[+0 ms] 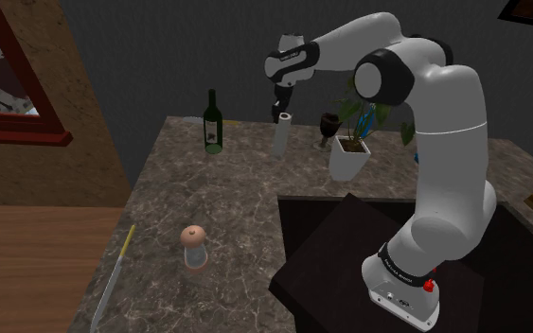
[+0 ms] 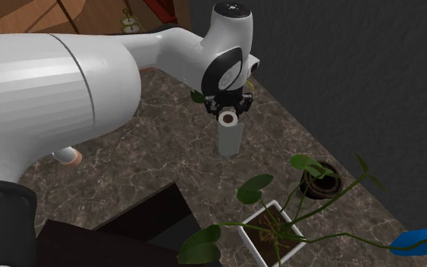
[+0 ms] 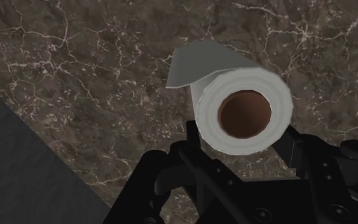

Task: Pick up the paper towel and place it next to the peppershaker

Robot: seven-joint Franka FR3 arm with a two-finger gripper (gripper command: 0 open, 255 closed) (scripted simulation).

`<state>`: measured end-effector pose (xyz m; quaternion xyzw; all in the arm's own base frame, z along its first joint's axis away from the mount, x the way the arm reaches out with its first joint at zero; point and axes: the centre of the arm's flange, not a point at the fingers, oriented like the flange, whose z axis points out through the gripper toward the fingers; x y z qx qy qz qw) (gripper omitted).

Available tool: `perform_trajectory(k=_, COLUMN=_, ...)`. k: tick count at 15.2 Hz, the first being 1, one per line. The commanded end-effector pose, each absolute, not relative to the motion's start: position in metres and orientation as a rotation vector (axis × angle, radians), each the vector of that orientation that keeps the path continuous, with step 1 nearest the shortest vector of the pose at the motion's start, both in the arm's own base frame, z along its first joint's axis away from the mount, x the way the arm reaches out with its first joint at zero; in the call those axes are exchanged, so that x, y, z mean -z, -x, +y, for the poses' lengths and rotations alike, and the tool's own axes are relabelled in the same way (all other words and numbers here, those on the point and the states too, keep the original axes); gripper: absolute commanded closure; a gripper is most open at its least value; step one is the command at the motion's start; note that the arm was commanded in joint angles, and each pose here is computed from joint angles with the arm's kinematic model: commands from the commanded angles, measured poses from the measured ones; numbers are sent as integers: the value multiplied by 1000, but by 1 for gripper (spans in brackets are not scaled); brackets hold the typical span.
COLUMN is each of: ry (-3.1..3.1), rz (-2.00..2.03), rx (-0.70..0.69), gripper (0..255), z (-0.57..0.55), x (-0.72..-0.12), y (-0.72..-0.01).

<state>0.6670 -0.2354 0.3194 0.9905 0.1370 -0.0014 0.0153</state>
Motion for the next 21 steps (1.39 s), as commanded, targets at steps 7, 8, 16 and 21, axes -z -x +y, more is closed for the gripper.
perform_trajectory(k=7, ry=-3082, rz=426, rx=5, gripper=255, z=-235, x=-362, y=-667)
perform_trajectory(k=8, ry=-3082, rz=426, rx=5, gripper=255, z=-235, x=-367, y=-667)
perform_trajectory(k=16, ry=-3082, rz=426, rx=5, gripper=255, z=-235, x=-410, y=-667)
perform_trajectory(k=21, ry=-3082, rz=426, rx=5, gripper=255, z=-235, x=-436, y=-667)
